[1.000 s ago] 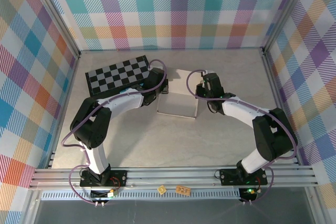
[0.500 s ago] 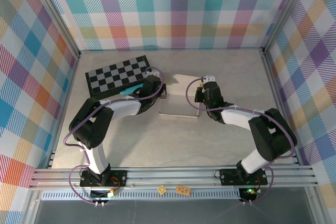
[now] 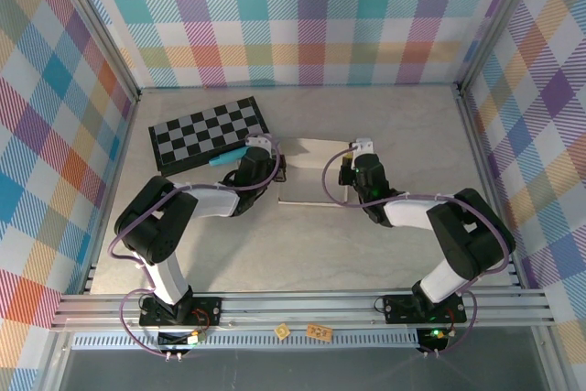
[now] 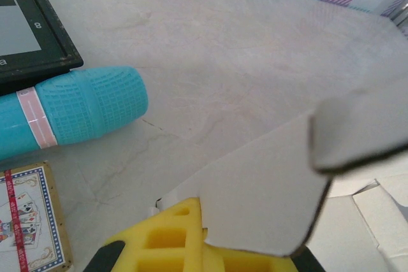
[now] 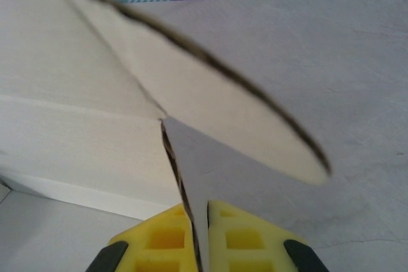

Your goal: Fold the paper box

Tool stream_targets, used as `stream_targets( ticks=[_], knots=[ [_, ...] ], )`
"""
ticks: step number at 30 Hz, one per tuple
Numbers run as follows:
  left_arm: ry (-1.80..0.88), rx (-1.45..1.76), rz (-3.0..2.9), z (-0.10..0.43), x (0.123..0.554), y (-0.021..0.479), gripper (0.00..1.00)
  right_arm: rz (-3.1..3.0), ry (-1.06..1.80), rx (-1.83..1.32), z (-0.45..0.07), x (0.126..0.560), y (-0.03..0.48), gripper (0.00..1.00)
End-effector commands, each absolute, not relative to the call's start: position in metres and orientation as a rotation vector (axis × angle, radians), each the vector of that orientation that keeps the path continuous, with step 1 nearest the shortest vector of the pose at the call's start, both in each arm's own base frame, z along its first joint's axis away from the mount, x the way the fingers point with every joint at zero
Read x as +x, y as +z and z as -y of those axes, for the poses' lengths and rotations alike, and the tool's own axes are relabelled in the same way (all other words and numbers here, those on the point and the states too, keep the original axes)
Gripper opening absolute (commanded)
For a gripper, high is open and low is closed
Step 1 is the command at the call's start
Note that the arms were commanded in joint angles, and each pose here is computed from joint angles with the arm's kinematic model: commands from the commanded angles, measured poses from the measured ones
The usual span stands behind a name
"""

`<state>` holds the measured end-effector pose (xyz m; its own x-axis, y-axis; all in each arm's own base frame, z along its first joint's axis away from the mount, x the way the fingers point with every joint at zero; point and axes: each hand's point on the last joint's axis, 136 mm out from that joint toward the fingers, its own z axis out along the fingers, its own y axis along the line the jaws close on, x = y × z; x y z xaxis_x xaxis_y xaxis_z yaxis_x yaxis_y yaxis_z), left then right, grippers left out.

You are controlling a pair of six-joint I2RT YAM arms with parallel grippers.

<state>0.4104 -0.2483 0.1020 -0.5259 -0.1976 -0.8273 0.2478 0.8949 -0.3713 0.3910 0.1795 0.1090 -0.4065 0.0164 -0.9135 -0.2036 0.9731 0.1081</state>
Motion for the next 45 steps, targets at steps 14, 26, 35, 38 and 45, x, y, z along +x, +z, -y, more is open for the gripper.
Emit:
stream_targets(
  ticks=[14, 26, 35, 38, 45],
  knots=[
    [-0.631, 0.073, -2.003, 0.254, 0.377, 0.073, 0.00, -1.959, 0.274, -0.239, -0.198, 0.376, 0.081, 0.00],
    [-0.617, 0.052, -1.990, 0.249, 0.368, 0.048, 0.00, -1.961, 0.215, -0.288, -0.208, 0.373, 0.059, 0.00],
    [-0.509, 0.112, -2.052, 0.252, 0.362, 0.033, 0.00, -2.048, 0.158, -0.153, -0.186, 0.362, 0.066, 0.15],
    [-0.456, 0.136, -2.060, 0.253, 0.363, 0.031, 0.00, -2.090, 0.212, -0.120, -0.185, 0.352, 0.074, 0.23],
    [-0.405, 0.180, -2.078, 0.256, 0.363, 0.022, 0.00, -2.172, 0.337, 0.017, -0.182, 0.332, 0.079, 0.50]
  ],
)
